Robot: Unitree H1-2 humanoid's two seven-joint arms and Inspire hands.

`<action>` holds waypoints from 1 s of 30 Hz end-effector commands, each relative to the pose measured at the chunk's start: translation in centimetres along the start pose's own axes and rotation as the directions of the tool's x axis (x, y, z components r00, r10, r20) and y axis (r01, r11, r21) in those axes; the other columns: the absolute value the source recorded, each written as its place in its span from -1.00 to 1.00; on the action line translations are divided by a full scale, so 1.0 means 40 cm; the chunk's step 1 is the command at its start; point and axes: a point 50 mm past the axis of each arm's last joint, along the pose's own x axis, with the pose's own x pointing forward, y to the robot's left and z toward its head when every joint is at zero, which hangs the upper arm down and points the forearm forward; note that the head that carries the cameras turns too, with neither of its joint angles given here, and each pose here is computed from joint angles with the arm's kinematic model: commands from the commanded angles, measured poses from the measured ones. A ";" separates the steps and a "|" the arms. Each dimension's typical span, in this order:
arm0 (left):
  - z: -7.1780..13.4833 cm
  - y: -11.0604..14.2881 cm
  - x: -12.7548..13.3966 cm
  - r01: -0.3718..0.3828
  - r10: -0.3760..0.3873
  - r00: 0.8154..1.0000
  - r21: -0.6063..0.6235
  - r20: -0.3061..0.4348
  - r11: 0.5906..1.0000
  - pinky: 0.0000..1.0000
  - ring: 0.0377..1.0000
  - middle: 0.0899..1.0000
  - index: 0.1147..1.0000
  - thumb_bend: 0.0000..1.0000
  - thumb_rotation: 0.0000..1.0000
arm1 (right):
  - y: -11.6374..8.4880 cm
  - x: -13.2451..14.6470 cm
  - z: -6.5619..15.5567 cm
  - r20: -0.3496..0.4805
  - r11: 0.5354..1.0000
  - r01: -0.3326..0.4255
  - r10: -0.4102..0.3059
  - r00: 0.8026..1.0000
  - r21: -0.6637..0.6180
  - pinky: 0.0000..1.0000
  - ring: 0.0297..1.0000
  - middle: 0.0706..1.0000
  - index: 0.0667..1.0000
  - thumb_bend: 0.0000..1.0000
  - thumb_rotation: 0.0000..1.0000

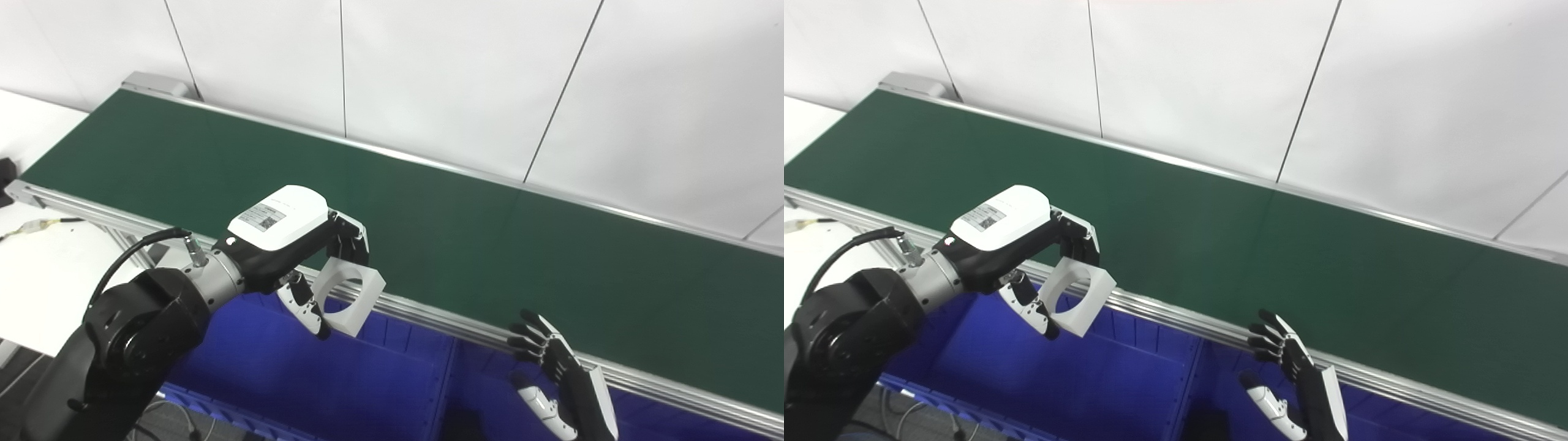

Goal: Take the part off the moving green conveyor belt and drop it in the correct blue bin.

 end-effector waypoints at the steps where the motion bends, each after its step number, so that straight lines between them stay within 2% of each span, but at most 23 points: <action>1: 0.013 0.018 -0.005 -0.039 0.039 0.999 0.010 0.019 0.999 0.02 -0.14 -0.23 -0.12 0.05 -1.00 | -0.003 0.015 0.029 0.042 1.000 0.009 -0.009 0.999 0.004 0.33 0.45 0.54 0.70 0.31 0.33; 5: 0.006 0.002 -0.007 -0.026 0.027 0.999 -0.005 0.023 1.000 -0.01 -0.15 -0.22 -0.12 0.05 -1.00 | 0.001 0.018 0.039 0.043 1.000 0.012 -0.011 0.999 0.000 0.32 0.44 0.54 0.69 0.33 0.35; 11: -0.004 -0.025 -0.009 0.005 -0.005 1.000 -0.042 0.015 0.999 0.06 -0.10 -0.18 -0.13 0.05 -1.00 | 0.004 0.021 0.051 0.043 1.000 0.011 -0.011 0.999 -0.007 0.32 0.44 0.54 0.70 0.36 0.40; 15: -0.014 -0.061 -0.005 0.032 -0.033 0.999 -0.074 -0.007 0.997 0.00 -0.15 -0.20 -0.13 0.05 -1.00 | 0.004 0.021 0.057 0.044 1.000 0.013 -0.013 0.999 -0.007 0.31 0.44 0.54 0.69 0.36 0.41; 23: -0.031 -0.127 0.022 0.059 -0.064 0.997 -0.127 -0.035 0.990 0.01 -0.15 -0.19 -0.13 0.05 -1.00 | 0.006 0.020 0.064 0.048 1.000 0.013 -0.012 0.999 -0.002 0.30 0.44 0.54 0.69 0.35 0.39; 30: -0.050 -0.179 0.052 0.081 -0.087 0.996 -0.159 -0.030 0.984 0.00 -0.15 -0.20 -0.13 0.05 -1.00 | 0.010 0.017 0.067 0.045 1.000 0.015 -0.015 0.999 0.002 0.31 0.44 0.54 0.68 0.37 0.40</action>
